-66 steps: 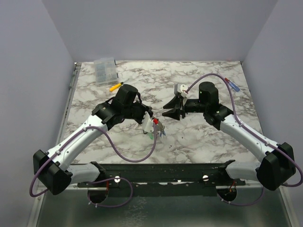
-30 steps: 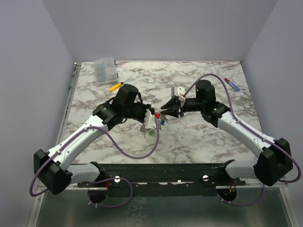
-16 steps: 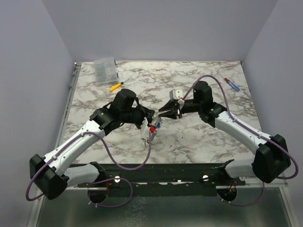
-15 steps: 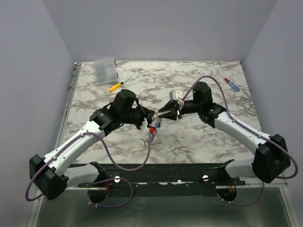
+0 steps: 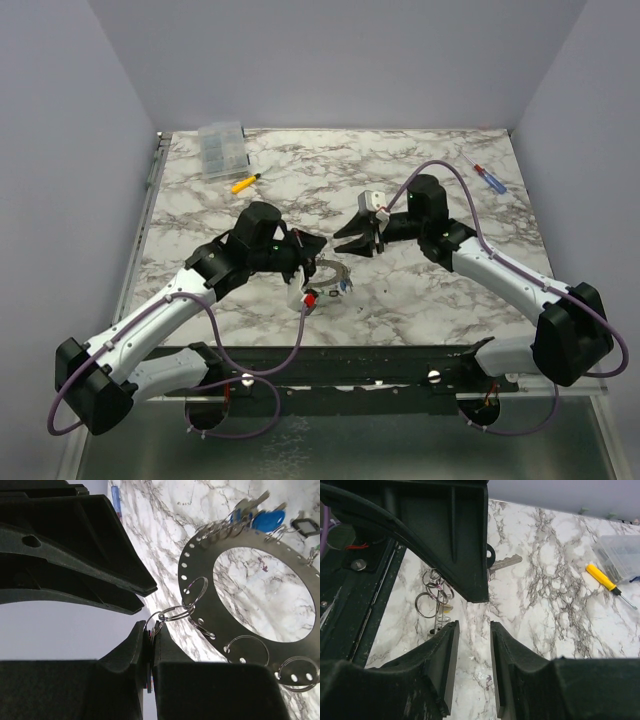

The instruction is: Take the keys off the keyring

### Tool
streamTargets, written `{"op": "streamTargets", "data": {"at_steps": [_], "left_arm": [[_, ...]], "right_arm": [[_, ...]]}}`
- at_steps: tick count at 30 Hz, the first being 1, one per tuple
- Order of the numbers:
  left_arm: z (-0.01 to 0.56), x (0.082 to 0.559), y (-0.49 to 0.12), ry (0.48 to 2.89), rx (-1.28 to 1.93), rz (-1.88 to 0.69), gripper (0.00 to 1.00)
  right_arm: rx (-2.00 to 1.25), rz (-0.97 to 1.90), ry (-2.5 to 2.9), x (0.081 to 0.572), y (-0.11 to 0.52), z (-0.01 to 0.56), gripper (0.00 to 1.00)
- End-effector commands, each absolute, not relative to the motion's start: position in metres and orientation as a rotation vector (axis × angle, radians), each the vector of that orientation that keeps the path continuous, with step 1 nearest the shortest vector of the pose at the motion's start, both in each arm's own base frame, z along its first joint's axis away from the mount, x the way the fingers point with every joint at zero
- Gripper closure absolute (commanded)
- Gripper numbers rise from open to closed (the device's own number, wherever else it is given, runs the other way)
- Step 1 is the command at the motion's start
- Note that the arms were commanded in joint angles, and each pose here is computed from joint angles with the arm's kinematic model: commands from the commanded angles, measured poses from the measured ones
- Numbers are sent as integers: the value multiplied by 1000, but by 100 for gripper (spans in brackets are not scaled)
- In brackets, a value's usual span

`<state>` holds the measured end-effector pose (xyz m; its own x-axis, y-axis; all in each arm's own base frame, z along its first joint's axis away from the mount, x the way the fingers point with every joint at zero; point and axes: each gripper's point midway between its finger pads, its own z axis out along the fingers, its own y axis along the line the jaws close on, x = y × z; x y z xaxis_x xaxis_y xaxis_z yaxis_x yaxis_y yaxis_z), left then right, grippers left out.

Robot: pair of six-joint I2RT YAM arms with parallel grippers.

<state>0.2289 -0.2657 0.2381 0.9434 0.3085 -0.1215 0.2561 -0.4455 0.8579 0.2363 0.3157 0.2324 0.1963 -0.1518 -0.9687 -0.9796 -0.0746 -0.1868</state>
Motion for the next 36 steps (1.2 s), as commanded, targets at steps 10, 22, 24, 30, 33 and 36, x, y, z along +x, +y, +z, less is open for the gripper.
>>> {"op": "streamTargets", "data": {"at_steps": [10, 22, 24, 30, 33, 36], "left_arm": [[264, 238, -272, 322, 1993, 194, 100], [265, 243, -275, 388, 1984, 167, 100], [264, 242, -275, 388, 1984, 166, 100], [266, 247, -273, 457, 1968, 155, 100], [264, 246, -271, 498, 1956, 137, 100], [259, 243, -268, 547, 1934, 106, 100]], "right_arm": [[-1461, 1093, 1135, 218, 328, 234, 65], [-1474, 1031, 1152, 216, 337, 233, 71], [-1478, 1013, 1158, 216, 338, 231, 75], [-1479, 980, 1173, 218, 337, 229, 99], [-1443, 970, 1184, 220, 336, 233, 99], [-1430, 987, 1173, 217, 336, 236, 100]]}}
